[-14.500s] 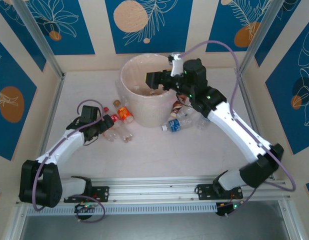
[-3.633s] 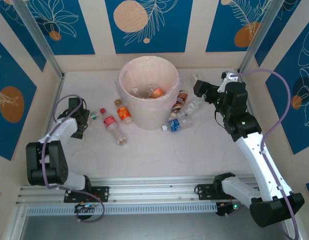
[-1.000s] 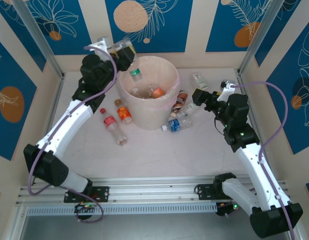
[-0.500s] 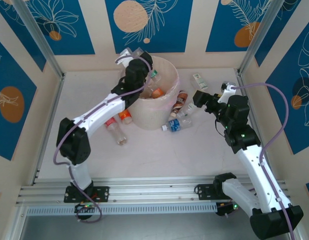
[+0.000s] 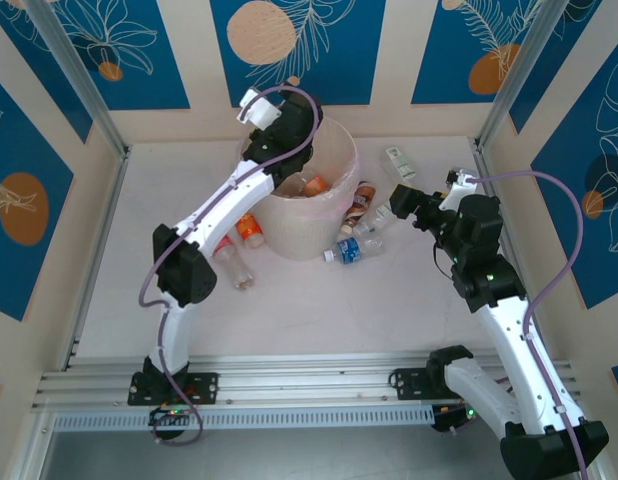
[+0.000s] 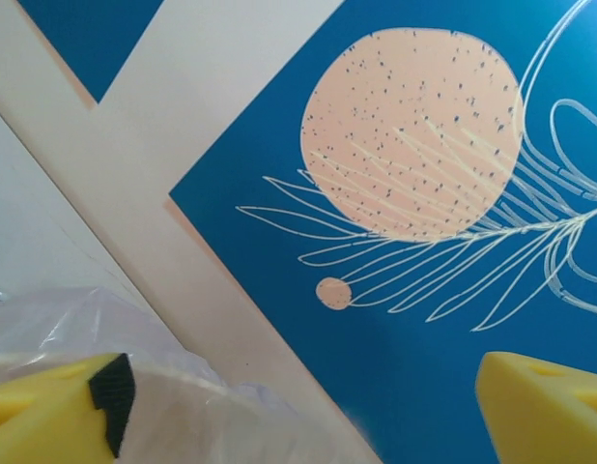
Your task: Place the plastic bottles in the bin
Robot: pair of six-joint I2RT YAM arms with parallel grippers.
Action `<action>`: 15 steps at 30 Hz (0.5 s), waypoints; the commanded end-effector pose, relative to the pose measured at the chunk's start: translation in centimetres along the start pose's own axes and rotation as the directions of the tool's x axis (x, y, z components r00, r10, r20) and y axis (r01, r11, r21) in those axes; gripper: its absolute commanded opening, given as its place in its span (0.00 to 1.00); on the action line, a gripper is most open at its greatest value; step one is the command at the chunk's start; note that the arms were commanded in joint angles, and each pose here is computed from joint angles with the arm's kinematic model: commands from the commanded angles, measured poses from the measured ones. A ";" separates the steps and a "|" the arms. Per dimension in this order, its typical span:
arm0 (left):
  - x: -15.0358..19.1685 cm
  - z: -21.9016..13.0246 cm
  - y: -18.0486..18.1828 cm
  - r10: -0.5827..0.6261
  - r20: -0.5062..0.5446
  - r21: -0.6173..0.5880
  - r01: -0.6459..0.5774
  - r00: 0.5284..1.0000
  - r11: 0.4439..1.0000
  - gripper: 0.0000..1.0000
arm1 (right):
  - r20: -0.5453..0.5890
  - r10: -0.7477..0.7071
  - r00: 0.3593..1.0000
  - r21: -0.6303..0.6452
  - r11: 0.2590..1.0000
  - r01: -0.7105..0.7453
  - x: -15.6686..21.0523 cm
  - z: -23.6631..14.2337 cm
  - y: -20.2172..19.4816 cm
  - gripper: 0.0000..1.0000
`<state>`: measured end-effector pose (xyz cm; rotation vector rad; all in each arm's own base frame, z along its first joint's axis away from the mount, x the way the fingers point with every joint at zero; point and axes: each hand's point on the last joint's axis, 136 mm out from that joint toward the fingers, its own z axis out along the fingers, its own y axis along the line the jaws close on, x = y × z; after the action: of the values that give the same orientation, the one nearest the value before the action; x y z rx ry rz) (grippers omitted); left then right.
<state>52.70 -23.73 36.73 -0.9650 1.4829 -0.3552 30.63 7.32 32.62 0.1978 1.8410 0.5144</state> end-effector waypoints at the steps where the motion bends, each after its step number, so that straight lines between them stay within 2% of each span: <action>1: 0.5 -0.2 0.1 0.081 0.003 -0.037 -0.081 0.997 0.996 0.98 | 0.021 -0.016 1.000 0.025 1.000 0.015 -0.5 -0.5 -0.4 1.00; 11: 0.2 -1.4 -1.2 0.159 -0.070 0.017 -0.158 0.985 0.987 1.00 | 0.021 -0.020 1.000 0.062 0.998 0.019 -0.1 0.0 -1.4 0.99; 15: 0.0 -2.4 -2.4 0.207 -0.121 0.087 -0.197 0.971 0.976 1.00 | -0.026 0.000 1.000 0.117 0.993 0.004 1.0 0.9 -2.8 1.00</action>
<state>53.00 -25.41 35.53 -0.8192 1.6371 -0.2725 30.97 6.36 31.72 0.2294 1.8650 0.4575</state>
